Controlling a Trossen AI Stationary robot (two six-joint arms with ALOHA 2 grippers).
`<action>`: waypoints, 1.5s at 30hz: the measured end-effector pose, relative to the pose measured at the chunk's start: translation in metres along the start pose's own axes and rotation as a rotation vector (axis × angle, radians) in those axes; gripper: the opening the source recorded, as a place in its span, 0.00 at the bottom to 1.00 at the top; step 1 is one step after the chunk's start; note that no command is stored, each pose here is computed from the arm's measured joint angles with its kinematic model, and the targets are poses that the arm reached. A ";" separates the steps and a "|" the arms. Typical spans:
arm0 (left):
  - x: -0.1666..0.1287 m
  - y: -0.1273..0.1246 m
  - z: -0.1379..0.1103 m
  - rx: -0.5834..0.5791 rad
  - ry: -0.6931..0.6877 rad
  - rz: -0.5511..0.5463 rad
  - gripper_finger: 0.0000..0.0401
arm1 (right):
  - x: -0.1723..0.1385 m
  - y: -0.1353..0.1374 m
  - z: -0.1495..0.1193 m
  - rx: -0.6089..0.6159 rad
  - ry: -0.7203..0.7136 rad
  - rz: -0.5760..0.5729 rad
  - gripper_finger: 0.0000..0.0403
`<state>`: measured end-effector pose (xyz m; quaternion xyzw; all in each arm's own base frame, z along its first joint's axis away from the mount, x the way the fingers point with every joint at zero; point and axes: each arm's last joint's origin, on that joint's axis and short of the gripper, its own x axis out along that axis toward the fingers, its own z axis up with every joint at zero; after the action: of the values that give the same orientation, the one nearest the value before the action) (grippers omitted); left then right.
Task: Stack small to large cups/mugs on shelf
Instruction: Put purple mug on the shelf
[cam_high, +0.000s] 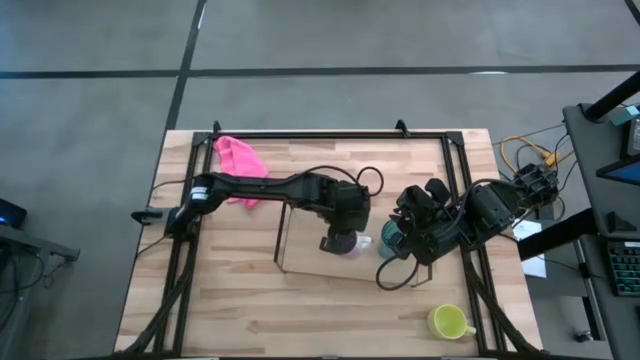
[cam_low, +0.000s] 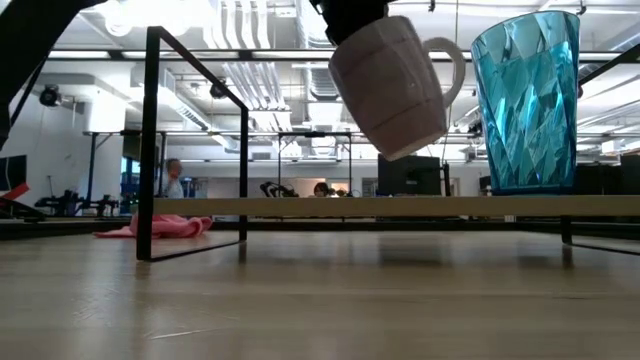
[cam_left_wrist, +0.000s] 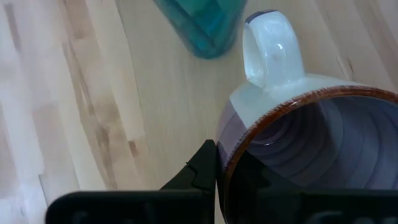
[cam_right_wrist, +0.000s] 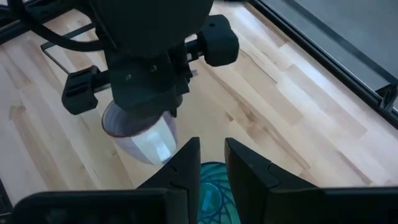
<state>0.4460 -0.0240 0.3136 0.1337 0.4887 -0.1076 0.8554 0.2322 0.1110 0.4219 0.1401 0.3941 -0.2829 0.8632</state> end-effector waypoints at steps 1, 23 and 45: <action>0.002 0.000 -0.002 0.000 0.012 -0.002 0.01 | 0.000 0.000 0.000 0.000 0.000 0.000 0.17; 0.027 -0.002 -0.010 -0.002 0.021 0.005 0.02 | 0.000 0.000 0.000 -0.001 -0.001 0.002 0.17; 0.035 -0.002 -0.010 -0.001 -0.015 0.018 0.02 | 0.000 0.000 0.000 0.000 -0.002 0.003 0.17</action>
<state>0.4548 -0.0239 0.2779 0.1368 0.4812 -0.1004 0.8601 0.2325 0.1111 0.4220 0.1405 0.3931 -0.2818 0.8639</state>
